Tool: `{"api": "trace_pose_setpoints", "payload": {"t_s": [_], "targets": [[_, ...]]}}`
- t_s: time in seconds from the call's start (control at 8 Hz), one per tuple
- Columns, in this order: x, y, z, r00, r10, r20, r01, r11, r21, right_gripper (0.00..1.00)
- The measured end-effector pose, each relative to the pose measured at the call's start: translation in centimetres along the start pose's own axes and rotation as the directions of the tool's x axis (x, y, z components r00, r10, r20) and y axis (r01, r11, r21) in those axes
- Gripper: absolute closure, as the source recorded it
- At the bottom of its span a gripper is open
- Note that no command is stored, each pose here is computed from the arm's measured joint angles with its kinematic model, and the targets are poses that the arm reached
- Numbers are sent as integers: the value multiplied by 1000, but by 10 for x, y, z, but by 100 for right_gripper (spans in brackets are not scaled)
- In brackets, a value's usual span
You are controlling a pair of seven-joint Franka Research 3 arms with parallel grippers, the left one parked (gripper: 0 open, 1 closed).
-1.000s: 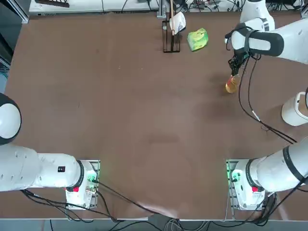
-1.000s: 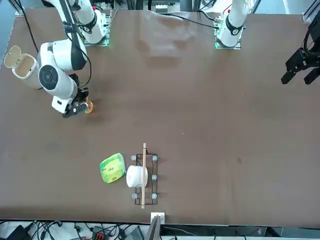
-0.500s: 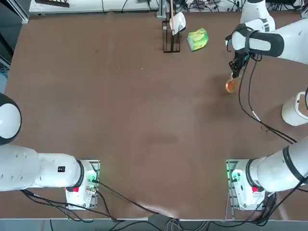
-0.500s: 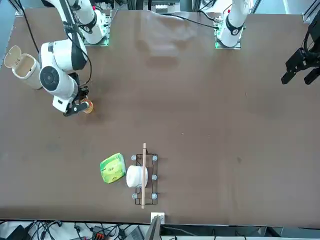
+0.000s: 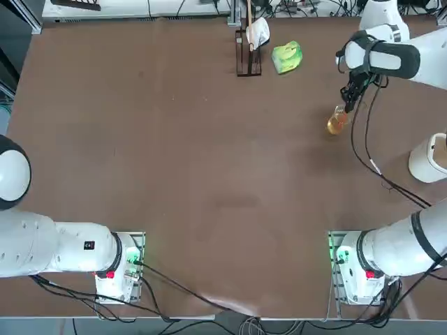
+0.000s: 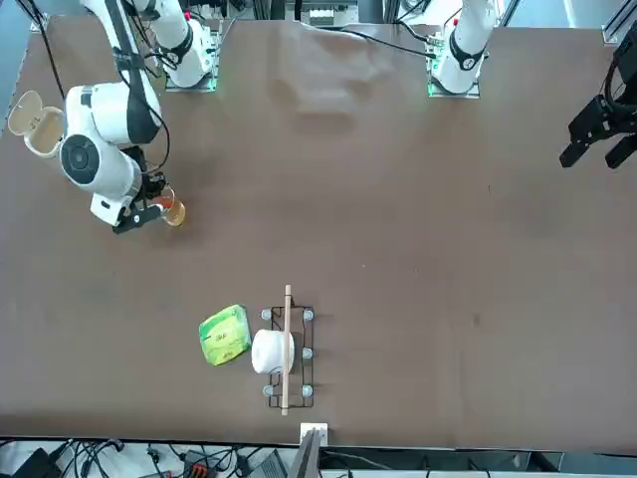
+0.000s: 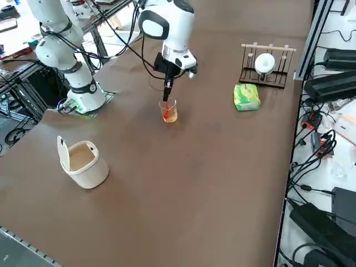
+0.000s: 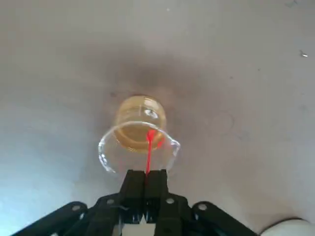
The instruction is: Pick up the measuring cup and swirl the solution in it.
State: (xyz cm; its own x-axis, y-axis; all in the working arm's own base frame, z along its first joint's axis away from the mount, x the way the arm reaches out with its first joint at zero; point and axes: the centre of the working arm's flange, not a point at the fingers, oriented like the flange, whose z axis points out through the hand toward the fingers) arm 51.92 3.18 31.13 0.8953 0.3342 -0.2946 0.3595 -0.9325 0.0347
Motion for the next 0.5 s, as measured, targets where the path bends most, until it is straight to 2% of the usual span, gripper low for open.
{"api": "trace_pose_setpoints", "payload": {"t_s": [0.5], "targets": [[11, 7, -14, 999, 4, -39, -4, 1000, -11, 97]]}}
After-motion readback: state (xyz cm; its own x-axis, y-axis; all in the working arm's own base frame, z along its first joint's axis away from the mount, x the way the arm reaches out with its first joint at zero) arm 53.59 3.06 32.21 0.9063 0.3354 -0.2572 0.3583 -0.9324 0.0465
